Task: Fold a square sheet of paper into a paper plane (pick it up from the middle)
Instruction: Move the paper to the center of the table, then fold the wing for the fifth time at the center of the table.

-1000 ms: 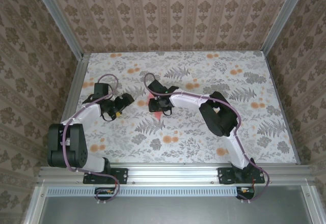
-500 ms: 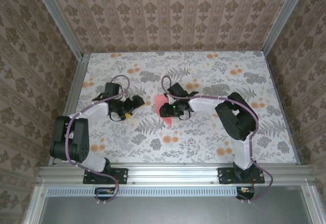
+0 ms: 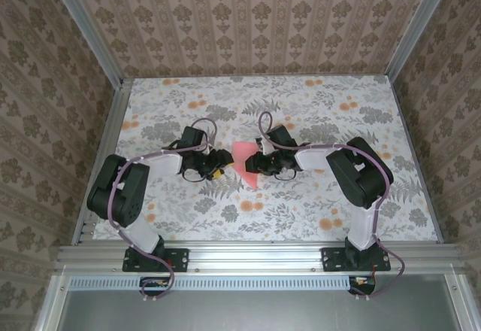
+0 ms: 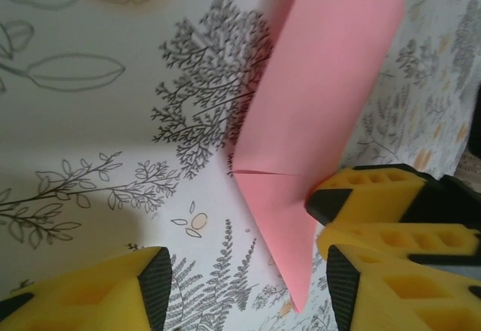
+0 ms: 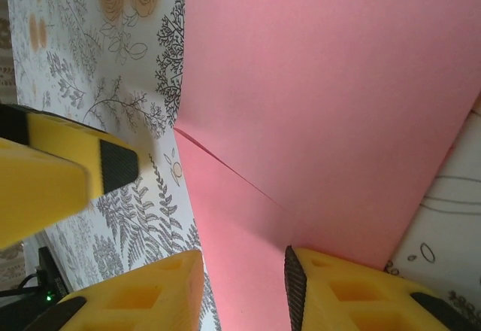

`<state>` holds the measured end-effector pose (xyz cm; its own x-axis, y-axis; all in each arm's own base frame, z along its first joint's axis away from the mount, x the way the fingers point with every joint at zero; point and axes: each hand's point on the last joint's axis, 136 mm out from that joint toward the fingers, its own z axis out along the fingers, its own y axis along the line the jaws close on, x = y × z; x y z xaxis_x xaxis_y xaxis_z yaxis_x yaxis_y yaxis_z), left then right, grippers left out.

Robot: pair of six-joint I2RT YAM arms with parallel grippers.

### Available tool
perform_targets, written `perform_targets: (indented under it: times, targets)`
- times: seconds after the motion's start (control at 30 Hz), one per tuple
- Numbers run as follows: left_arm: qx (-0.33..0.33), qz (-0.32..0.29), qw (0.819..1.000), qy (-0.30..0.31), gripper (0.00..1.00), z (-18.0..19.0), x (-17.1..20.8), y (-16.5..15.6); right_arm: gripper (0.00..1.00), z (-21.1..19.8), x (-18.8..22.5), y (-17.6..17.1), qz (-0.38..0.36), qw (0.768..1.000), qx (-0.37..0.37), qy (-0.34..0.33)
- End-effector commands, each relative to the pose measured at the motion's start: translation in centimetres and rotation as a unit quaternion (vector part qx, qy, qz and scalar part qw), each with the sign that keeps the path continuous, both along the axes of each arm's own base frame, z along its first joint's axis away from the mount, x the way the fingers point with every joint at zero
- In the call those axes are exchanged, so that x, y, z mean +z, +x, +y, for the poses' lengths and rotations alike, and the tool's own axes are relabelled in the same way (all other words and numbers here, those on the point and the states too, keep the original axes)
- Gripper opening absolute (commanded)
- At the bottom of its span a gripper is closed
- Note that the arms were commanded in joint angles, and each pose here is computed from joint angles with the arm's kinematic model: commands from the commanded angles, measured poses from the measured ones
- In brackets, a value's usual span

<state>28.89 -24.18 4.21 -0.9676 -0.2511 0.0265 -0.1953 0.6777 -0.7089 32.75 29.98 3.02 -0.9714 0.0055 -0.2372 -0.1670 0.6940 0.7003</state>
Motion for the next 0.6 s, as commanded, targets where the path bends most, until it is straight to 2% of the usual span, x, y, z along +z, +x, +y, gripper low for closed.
perform_targets:
  times: [0.0,0.17,0.57]
  targets:
    - [0.006,-0.004,1.000,-0.010,0.55,-1.0,0.7,1.2,0.36,-0.4,2.2,0.1,-0.010,1.000,-0.012,0.003]
    - [-0.007,0.003,1.000,-0.006,0.50,-1.9,0.3,0.8,0.35,-0.7,3.2,0.5,-0.026,1.000,-0.017,-0.006]
    - [-0.018,0.012,1.000,-0.007,0.49,-2.3,-0.2,0.7,0.31,-2.4,0.0,1.2,-0.009,0.996,-0.041,-0.081]
